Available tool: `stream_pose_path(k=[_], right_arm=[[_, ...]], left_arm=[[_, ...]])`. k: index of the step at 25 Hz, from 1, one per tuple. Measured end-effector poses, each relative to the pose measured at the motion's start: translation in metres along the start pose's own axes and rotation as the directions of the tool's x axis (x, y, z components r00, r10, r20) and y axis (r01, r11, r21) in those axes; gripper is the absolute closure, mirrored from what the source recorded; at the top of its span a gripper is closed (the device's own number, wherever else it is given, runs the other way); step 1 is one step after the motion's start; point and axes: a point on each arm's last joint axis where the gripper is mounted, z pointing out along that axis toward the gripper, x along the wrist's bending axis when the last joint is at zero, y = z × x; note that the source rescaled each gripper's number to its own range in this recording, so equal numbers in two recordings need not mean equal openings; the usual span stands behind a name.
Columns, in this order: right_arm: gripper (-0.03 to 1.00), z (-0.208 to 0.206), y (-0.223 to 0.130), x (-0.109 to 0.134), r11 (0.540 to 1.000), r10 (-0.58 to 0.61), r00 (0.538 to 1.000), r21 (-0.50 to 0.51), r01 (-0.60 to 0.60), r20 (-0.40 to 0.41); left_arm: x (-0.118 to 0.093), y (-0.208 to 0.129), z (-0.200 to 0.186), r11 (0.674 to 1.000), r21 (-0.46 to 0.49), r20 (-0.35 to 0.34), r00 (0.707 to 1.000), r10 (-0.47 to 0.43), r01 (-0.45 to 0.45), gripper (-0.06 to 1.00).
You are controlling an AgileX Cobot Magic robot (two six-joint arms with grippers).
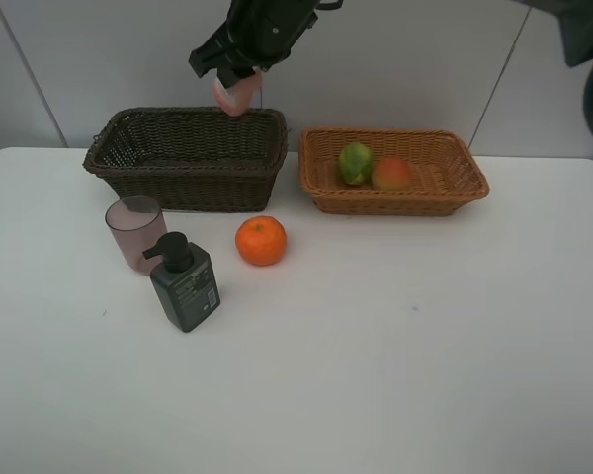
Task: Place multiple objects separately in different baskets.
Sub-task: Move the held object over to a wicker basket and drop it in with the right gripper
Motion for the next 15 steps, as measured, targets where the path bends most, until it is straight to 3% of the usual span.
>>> stream_pose_path(k=[7, 15], right_arm=[[0.95, 0.047, -0.011, -0.001, 0.995, 0.011, 1.0, -0.099, -0.01, 0.01], [0.95, 0.097, -0.042, -0.001, 0.997, 0.061, 0.998, -0.048, -0.062, -0.017]], left_arm=[[0.0, 0.0, 0.0, 1.0, 0.0, 0.0, 1.0, 0.0, 0.0, -0.06], [0.0, 0.0, 0.0, 1.0, 0.0, 0.0, 1.0, 0.0, 0.0, -0.06]])
